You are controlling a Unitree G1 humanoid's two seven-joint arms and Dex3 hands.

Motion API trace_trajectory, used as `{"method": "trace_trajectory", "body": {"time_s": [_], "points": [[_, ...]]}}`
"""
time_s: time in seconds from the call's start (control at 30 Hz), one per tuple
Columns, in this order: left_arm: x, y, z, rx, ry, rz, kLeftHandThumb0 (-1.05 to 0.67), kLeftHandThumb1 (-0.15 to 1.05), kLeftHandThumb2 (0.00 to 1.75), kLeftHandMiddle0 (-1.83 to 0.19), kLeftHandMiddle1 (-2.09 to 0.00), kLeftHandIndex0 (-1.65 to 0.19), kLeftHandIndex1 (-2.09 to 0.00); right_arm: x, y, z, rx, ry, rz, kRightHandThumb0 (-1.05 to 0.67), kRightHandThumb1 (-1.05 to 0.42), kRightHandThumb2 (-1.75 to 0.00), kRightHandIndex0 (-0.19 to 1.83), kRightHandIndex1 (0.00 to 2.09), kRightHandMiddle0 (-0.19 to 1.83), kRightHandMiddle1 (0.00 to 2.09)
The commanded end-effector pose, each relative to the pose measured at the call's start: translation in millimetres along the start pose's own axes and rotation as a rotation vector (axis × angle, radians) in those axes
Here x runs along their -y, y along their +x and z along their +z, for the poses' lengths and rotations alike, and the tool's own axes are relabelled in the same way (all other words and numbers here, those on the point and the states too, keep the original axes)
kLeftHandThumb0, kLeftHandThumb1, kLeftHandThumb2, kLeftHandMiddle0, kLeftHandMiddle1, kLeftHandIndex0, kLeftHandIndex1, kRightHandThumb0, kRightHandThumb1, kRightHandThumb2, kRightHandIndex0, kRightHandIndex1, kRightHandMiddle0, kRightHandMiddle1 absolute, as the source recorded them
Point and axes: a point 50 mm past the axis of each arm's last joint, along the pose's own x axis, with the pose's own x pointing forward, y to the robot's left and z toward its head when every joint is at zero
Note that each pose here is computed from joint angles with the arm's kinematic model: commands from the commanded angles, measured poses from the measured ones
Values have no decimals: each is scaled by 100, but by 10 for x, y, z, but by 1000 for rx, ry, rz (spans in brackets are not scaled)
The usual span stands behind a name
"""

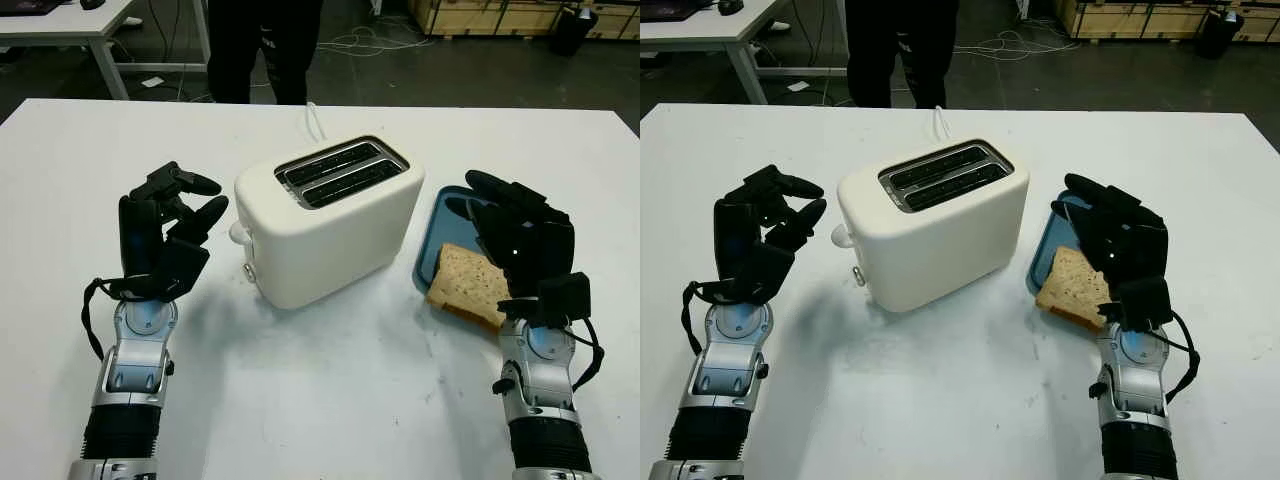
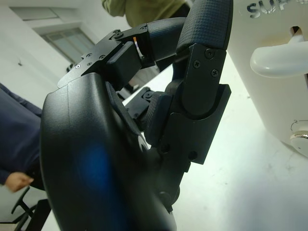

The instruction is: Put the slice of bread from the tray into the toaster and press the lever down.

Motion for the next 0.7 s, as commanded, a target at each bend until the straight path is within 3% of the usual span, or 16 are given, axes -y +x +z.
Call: {"method": "trace_trajectory", "body": {"time_s": [0.0,0.37,0.53,0.67], "points": [[-6,-8,10,10,-3,-1,-91,92,13,-105,-146,-83,-108,20,-1,11,6,-7,-14,-49,-92,-15,108,15,102,0],[-17,-15,-5,4,-5,0,-91,92,12,-105,-146,-83,-107,23,-12,37,19,-33,34,-44,-92,-14,106,15,101,0],[-21,-6,-8,11,-12,-3,-90,92,12,-105,-145,-84,-106,170,-167,313,145,-439,115,-44,-91,-7,94,10,87,0],[-12,10,-1,10,-14,-5,-90,92,12,-106,-145,-84,-106,251,-364,491,207,-741,215,-54,-91,-2,71,1,63,0]]}}
